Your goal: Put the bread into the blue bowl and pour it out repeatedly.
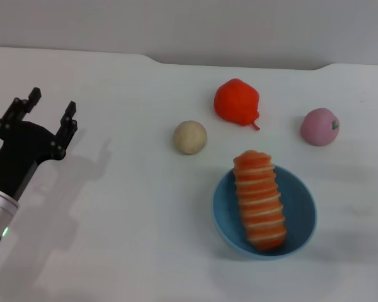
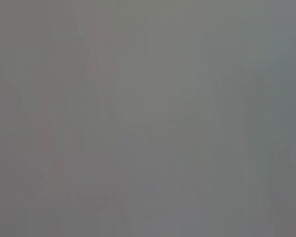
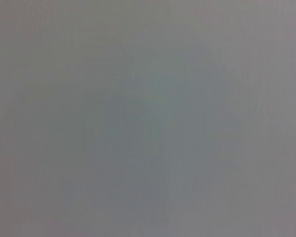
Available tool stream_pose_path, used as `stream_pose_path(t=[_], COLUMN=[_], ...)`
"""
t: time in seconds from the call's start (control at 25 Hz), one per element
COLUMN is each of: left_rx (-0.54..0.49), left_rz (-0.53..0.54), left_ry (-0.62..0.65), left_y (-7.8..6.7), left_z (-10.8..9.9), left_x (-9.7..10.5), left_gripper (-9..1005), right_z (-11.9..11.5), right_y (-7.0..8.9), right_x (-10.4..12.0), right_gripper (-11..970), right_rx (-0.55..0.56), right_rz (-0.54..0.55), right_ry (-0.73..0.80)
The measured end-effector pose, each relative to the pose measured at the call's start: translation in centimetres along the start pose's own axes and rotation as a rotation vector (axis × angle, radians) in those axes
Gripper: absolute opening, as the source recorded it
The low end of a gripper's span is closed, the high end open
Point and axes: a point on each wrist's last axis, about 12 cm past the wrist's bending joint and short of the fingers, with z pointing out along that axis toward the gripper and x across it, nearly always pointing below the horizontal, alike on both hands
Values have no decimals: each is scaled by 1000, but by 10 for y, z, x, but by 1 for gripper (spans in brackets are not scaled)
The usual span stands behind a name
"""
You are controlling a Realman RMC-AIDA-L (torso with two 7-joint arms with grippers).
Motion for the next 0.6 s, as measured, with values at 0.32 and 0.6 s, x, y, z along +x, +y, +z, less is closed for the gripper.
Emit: stream_pose_path(t=[0.32,0.6], left_rx=[8,-6], left_rz=[-195,-192], left_ry=[12,73], left_y=[-3,-1], left_z=[-1,2], left_x=[1,8], left_gripper=[581,579], right_z=[17,30], right_y=[6,8], right_x=[-1,-7], right_gripper=[473,473], right_rx=[-21,-36], right_rz=[6,1], right_ry=[23,-1])
